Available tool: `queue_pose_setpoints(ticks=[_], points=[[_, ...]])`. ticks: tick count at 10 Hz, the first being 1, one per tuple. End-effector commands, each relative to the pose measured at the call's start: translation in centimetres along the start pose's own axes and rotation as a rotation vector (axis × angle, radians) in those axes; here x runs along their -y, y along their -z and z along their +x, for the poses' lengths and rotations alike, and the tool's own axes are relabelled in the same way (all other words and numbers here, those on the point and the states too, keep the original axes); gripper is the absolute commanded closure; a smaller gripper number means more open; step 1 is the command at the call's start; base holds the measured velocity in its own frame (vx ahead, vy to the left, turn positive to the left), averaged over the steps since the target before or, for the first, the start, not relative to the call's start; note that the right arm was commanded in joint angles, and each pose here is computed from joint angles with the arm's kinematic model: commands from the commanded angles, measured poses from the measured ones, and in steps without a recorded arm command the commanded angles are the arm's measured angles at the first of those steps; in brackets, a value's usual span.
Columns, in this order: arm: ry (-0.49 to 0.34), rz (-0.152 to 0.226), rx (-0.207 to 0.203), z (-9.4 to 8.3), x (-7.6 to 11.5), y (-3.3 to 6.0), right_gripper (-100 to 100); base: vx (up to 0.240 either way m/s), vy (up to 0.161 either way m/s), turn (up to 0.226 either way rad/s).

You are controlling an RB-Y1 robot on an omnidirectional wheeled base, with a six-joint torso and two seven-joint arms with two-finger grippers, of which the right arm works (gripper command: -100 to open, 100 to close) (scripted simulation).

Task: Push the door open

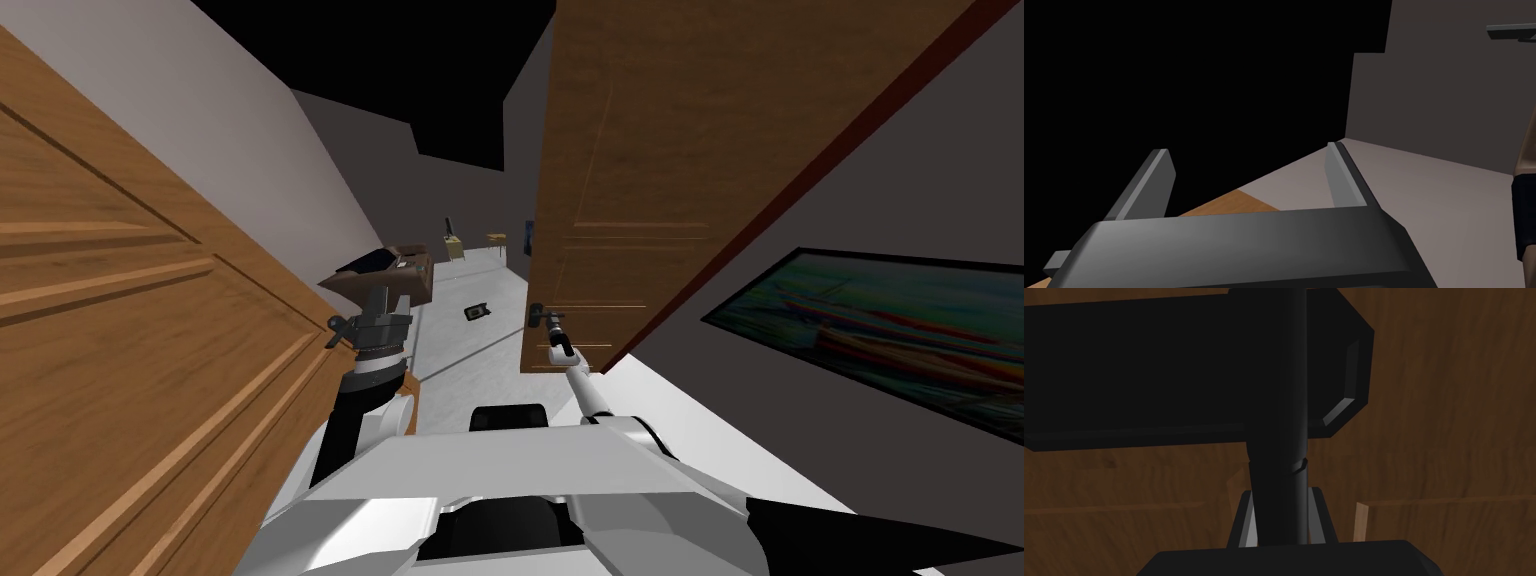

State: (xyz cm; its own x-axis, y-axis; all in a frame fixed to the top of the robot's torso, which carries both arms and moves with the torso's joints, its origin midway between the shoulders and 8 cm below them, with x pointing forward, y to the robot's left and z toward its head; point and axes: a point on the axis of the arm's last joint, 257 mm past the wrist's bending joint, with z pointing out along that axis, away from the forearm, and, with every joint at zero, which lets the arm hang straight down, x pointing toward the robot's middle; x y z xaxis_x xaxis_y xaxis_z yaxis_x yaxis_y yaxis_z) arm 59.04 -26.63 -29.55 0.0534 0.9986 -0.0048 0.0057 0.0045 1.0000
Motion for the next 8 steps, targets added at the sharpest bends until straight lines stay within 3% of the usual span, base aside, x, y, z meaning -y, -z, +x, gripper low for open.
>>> queue_pose_setpoints(ticks=[1,8], points=[[0.003,-0.003,0.013,-0.8,-0.2,-0.08,100,0.168,0.059,-0.047],[0.007,-0.004,0.093,-5.3,-0.2,0.11,100,0.19,0.068,-0.05]])
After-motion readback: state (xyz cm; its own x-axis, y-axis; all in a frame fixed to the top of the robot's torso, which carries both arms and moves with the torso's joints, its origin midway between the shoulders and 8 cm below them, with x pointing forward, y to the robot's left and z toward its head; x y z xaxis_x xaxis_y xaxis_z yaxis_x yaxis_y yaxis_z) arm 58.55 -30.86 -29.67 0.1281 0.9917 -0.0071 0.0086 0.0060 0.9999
